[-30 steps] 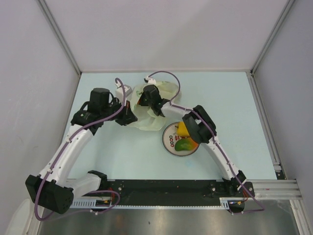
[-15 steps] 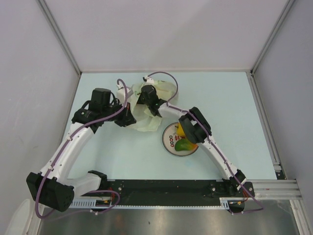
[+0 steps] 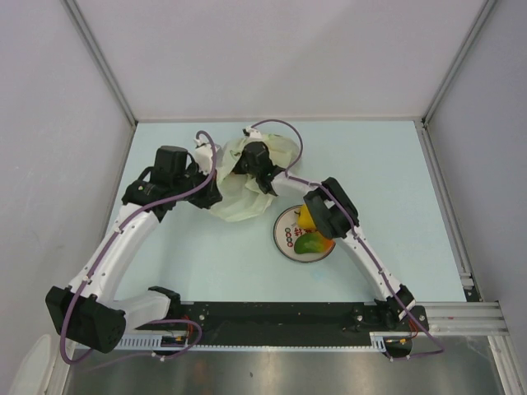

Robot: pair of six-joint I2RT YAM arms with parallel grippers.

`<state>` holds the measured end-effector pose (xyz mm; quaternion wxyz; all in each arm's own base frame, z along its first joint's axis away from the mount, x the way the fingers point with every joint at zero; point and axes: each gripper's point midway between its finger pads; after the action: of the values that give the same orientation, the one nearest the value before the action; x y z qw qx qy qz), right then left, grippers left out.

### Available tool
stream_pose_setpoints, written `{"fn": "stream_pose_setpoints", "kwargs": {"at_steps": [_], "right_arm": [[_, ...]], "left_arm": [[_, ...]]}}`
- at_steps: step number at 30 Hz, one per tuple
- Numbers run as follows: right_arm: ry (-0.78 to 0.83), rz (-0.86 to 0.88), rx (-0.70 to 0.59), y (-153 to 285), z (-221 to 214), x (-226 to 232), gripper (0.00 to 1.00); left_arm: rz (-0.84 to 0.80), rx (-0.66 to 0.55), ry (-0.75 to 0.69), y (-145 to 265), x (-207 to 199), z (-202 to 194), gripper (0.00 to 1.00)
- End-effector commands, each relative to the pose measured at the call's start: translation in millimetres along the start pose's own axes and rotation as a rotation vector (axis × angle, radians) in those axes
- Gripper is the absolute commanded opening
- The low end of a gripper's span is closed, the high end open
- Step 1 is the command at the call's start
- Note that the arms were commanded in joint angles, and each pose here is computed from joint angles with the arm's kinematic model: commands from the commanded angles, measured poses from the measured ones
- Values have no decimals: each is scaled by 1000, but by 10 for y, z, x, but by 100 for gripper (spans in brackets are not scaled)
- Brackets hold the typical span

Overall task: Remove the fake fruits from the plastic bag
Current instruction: Take out the fake fruit from the plastic bag.

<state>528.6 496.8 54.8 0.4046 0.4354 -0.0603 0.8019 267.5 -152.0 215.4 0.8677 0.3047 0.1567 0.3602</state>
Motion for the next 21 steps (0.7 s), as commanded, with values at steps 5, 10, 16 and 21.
{"fn": "stream_pose_setpoints", "kwargs": {"at_steps": [5, 10, 16, 21], "right_arm": [[126, 110, 17, 327, 362, 485, 58], [223, 146, 100, 690, 385, 654, 55], [303, 187, 286, 1098, 254, 674, 48], [455, 246, 332, 1404, 240, 757, 46]], "left_arm": [[163, -83, 0, 9, 379, 323, 0], [241, -153, 33, 38, 642, 445, 0], [215, -274, 114, 99, 833, 621, 0], [148, -287, 146, -102, 895, 745, 0]]}}
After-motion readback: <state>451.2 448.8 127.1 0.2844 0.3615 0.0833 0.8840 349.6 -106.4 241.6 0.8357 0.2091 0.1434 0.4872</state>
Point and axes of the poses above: each gripper's point midway between its finger pads, its own y axis back along the fingers, its own x axis along the line the jaws close on, z = x × y, and after that the axes turned 12 degrees about -y, right-handed
